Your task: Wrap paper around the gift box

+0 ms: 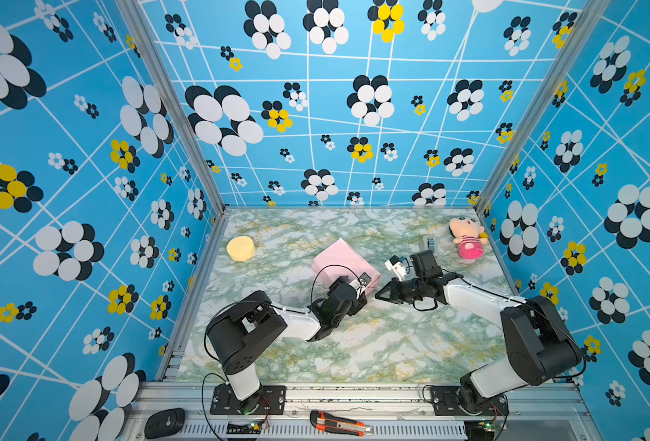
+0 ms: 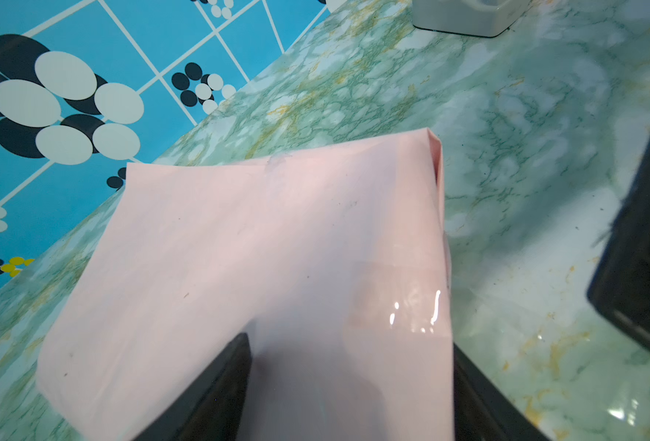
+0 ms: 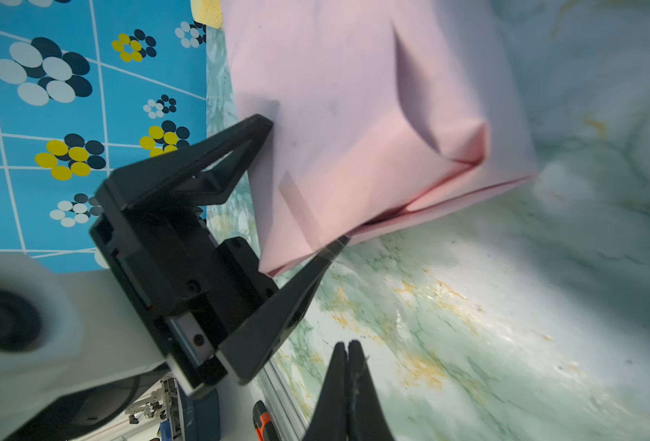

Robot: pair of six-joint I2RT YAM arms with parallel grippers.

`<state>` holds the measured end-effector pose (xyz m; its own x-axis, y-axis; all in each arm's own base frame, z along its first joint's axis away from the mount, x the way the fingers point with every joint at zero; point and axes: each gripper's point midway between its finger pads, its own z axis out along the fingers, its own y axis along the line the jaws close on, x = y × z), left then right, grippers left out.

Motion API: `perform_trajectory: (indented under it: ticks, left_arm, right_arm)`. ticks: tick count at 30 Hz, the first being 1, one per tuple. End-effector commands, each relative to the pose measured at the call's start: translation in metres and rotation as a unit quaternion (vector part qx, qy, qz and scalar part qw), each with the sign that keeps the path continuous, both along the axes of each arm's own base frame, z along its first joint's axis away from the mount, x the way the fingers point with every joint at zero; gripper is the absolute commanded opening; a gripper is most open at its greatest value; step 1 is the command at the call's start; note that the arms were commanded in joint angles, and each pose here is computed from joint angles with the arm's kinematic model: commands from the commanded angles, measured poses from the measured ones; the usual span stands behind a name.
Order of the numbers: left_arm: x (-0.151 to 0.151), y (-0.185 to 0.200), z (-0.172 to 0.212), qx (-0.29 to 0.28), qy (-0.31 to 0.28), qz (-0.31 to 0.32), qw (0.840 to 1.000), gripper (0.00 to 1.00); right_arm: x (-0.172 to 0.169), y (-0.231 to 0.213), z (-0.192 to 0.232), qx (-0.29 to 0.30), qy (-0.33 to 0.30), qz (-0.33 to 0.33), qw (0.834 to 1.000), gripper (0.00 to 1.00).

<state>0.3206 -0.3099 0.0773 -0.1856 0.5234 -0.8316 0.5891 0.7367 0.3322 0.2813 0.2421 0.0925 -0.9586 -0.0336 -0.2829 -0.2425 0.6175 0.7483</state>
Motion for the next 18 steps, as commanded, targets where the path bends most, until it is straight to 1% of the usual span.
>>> perform_trajectory:
  ticks: [1,6,14,18]
  left_arm:
    - [-0.025,0.033,-0.062,0.078,0.091,0.005,0.993,0.76]
    - [-0.025,0.033,-0.063,0.079,0.092,0.005,0.993,0.75]
    - [-0.026,0.035,-0.063,0.079,0.092,0.007,0.993,0.76]
    - [-0.026,0.035,-0.063,0.078,0.093,0.007,0.993,0.76]
  right_arm:
    - [0.016,0.01,0.006,0.021,-0.027,-0.025,0.999,0.0]
    - [0.025,0.017,0.0,0.025,-0.028,-0.03,0.999,0.0]
    - [0.026,0.02,-0.012,0.026,-0.018,-0.029,0.999,0.0]
    - [0.03,0.02,-0.018,0.028,-0.018,-0.04,0.999,0.0]
